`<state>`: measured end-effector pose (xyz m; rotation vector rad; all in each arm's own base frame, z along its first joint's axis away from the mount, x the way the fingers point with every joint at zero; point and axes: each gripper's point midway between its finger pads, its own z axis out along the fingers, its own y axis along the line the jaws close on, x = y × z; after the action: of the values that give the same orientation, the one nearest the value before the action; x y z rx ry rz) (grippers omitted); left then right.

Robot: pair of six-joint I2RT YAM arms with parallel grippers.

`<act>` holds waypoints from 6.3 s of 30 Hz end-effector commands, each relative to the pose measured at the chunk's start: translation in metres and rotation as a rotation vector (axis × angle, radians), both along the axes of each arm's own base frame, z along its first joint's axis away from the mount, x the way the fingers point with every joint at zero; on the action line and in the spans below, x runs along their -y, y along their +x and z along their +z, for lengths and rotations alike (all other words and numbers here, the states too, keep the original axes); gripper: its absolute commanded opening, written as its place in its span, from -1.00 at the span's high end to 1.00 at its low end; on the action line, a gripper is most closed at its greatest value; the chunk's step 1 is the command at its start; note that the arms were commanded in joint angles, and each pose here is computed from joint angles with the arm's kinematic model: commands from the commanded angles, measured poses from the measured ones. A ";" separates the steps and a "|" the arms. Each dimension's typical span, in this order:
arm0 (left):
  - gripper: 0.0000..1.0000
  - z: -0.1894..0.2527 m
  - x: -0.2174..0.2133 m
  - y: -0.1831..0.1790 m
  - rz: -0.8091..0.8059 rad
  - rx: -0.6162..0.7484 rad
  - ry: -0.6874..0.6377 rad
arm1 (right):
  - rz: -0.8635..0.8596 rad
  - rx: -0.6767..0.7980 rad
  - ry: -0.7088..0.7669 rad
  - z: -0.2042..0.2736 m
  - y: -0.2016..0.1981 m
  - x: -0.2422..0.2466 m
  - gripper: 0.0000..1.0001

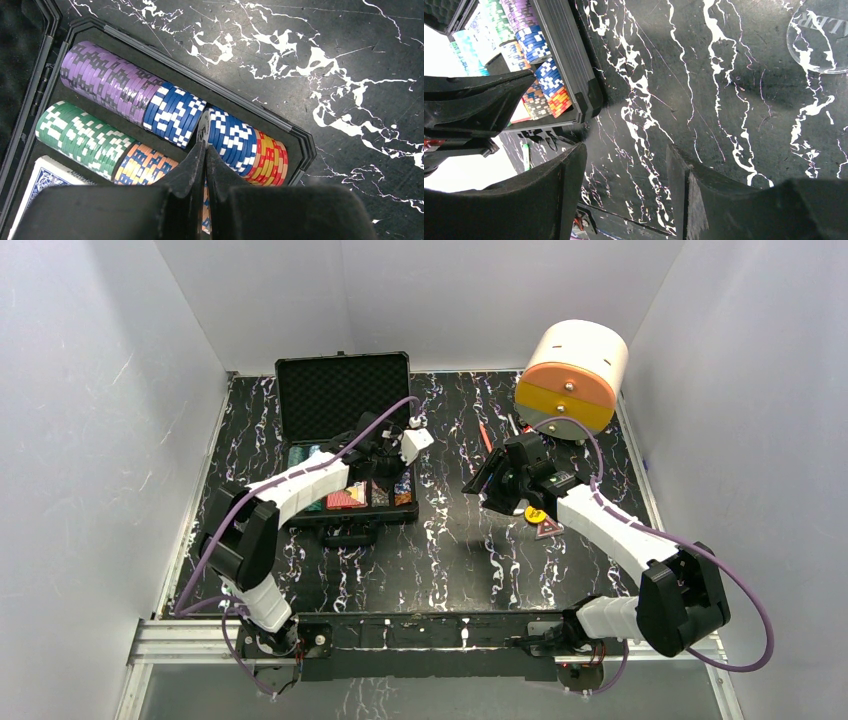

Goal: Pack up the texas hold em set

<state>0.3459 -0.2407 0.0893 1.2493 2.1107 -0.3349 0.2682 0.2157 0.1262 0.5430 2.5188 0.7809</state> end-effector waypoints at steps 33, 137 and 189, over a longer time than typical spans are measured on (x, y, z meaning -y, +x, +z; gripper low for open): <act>-0.34 0.128 -0.021 -0.036 0.617 -0.092 -0.585 | 0.095 -0.051 -0.663 -0.071 0.099 0.075 -0.59; -0.90 0.290 -0.147 -0.085 0.923 0.399 -0.690 | 0.323 0.535 -0.360 0.106 0.075 -0.135 -0.75; -0.94 0.219 -0.112 -0.075 0.869 0.229 -0.695 | 0.189 0.005 -0.661 -0.097 0.096 0.068 0.10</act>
<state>0.2807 -0.1350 0.2944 -0.0768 1.9123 -0.4361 0.3799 0.1474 0.0216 0.1256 2.5929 -0.0145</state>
